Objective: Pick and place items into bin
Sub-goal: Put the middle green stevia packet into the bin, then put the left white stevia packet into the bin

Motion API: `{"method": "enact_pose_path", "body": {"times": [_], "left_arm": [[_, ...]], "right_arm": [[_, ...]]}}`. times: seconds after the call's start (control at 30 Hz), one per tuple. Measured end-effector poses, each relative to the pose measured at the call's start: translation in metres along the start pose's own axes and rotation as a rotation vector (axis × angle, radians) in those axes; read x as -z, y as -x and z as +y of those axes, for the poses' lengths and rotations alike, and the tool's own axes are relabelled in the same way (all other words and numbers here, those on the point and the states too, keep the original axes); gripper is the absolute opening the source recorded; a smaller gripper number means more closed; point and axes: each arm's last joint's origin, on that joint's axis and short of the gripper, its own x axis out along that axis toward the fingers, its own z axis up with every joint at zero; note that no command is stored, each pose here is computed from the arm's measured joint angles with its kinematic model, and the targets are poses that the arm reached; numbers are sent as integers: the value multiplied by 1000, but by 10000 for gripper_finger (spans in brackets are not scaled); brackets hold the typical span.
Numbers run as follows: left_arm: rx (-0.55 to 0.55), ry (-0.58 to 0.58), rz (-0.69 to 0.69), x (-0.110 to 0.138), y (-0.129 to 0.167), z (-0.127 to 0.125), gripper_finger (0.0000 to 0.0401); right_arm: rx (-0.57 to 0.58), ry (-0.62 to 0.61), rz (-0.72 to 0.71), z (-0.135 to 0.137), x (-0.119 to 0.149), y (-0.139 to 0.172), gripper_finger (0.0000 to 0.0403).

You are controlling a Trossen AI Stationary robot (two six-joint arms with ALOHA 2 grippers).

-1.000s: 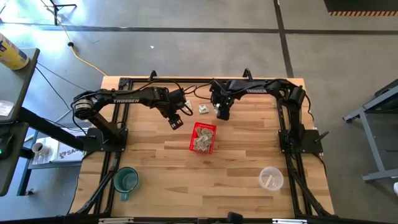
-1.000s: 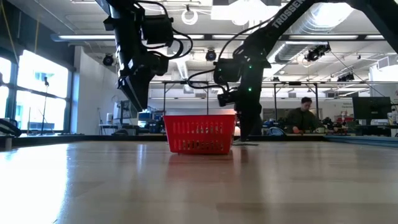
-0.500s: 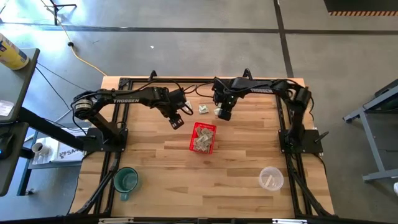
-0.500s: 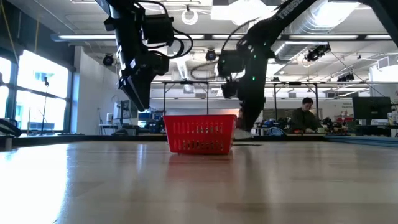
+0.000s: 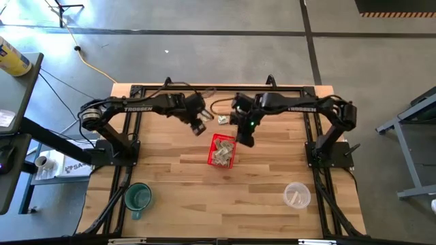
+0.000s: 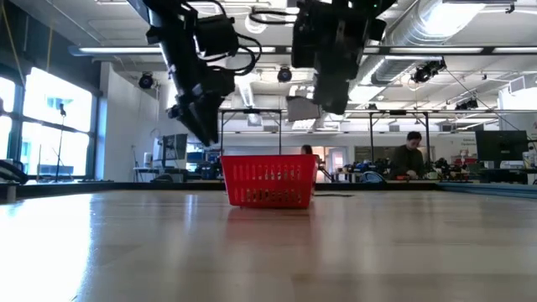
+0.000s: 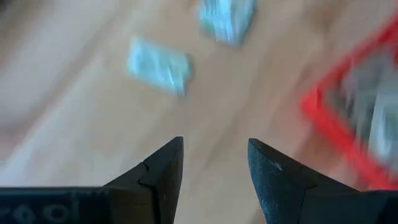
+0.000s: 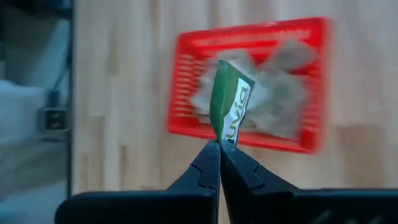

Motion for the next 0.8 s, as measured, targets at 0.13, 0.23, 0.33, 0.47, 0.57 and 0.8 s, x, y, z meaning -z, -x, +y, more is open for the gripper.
{"method": "enact_pose_path", "body": {"times": [0.13, 0.23, 0.33, 0.47, 0.57, 0.8], "left_arm": [[174, 107, -108, -23, -8, 22, 214], [269, 216, -131, -32, -14, 40, 214], [255, 269, -109, -32, -19, 51, 214], [253, 271, -103, -32, -20, 51, 214], [249, 283, -101, -31, -20, 51, 214], [204, 253, -61, -27, -24, 53, 214]], "right_arm": [[-89, -6, 40, 0, 0, -16, 1], [-84, -32, 70, -7, 1, -28, 9], [-47, -22, 60, -9, -2, -36, 41], [25, 28, -12, -5, -9, -36, 112], [79, 43, -39, -2, -10, -30, 168], [349, 57, -45, 6, -2, 1, 238]]}}
